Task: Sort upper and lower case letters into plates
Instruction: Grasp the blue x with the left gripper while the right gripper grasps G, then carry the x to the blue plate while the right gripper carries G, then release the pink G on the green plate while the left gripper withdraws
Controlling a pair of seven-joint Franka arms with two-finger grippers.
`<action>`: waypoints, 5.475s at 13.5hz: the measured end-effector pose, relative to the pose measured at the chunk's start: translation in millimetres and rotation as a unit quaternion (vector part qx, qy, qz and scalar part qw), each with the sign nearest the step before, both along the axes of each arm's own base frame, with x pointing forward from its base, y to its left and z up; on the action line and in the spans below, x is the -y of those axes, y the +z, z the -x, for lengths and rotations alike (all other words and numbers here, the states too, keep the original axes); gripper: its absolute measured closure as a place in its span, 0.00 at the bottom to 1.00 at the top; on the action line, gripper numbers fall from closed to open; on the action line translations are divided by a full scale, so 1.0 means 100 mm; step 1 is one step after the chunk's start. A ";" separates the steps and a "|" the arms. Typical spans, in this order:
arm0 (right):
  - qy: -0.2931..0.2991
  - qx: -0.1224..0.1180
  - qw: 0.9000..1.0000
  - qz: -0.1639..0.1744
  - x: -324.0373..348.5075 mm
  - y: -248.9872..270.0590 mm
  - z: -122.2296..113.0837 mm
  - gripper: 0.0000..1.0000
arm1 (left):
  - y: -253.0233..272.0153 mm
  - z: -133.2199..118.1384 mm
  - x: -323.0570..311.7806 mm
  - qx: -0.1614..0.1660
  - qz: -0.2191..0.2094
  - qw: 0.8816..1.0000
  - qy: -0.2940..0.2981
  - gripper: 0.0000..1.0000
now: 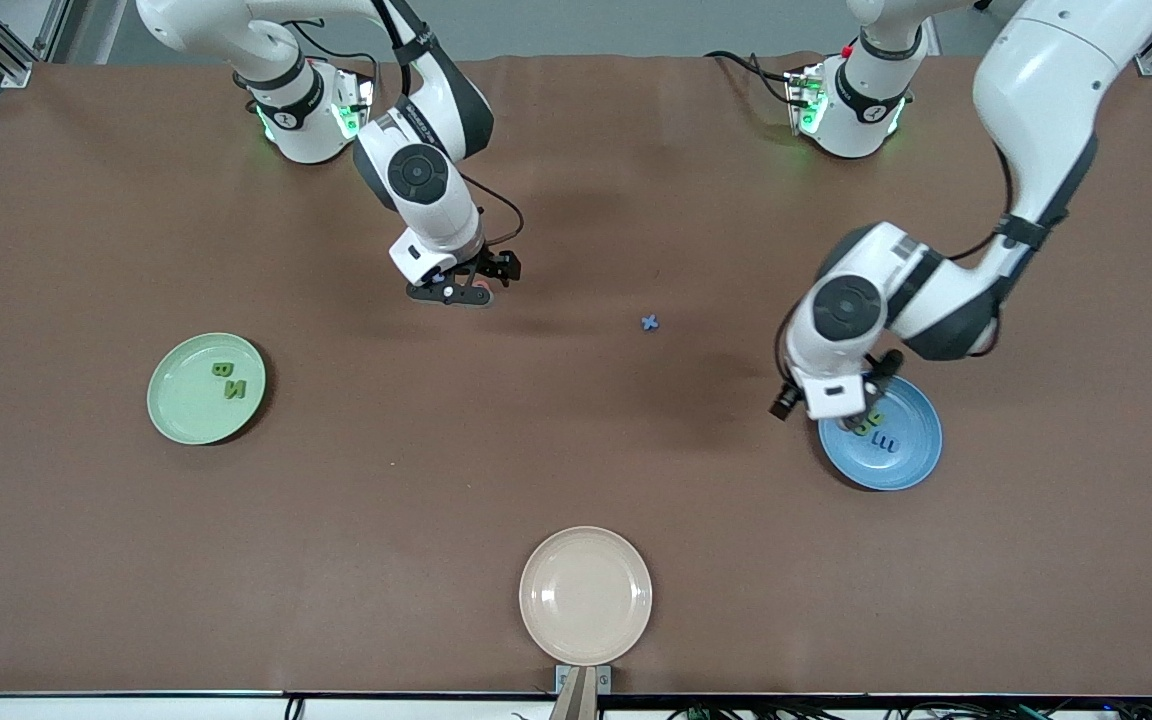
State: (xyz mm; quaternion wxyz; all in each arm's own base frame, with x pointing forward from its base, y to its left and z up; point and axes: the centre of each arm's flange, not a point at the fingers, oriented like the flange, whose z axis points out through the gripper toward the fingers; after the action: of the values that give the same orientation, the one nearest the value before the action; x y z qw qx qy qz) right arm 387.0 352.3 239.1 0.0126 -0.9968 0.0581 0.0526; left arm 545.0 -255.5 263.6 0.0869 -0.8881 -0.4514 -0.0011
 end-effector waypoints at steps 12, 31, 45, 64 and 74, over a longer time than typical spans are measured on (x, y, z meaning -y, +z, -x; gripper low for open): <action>0.003 -0.004 1.000 0.019 0.04 -0.55 0.10 0.17 | -0.73 1.48 1.43 0.045 0.081 0.993 -0.075 0.13; 0.011 0.003 1.000 0.017 -0.04 -0.62 0.14 0.63 | -0.76 1.13 1.35 0.075 0.088 0.991 -0.070 0.73; 0.095 -0.056 0.994 0.021 2.25 1.21 -1.21 0.63 | -0.28 -0.45 -1.45 0.088 0.035 0.982 -0.162 0.73; 0.216 -0.005 0.976 0.018 4.87 -0.45 -1.52 0.63 | 0.94 -1.33 -2.49 0.044 0.017 0.955 -0.293 0.00; 0.210 -0.033 0.977 0.003 4.76 -0.43 -1.52 0.29 | 2.89 -1.16 -2.78 -0.032 -0.027 0.906 -0.420 0.00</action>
State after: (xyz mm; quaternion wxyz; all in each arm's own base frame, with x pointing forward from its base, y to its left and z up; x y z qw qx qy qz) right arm 538.7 -123.6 196.3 -0.0039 -0.9845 -0.1523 0.0870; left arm 661.0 22.8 552.7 0.1164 -0.9924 -0.0331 -0.0209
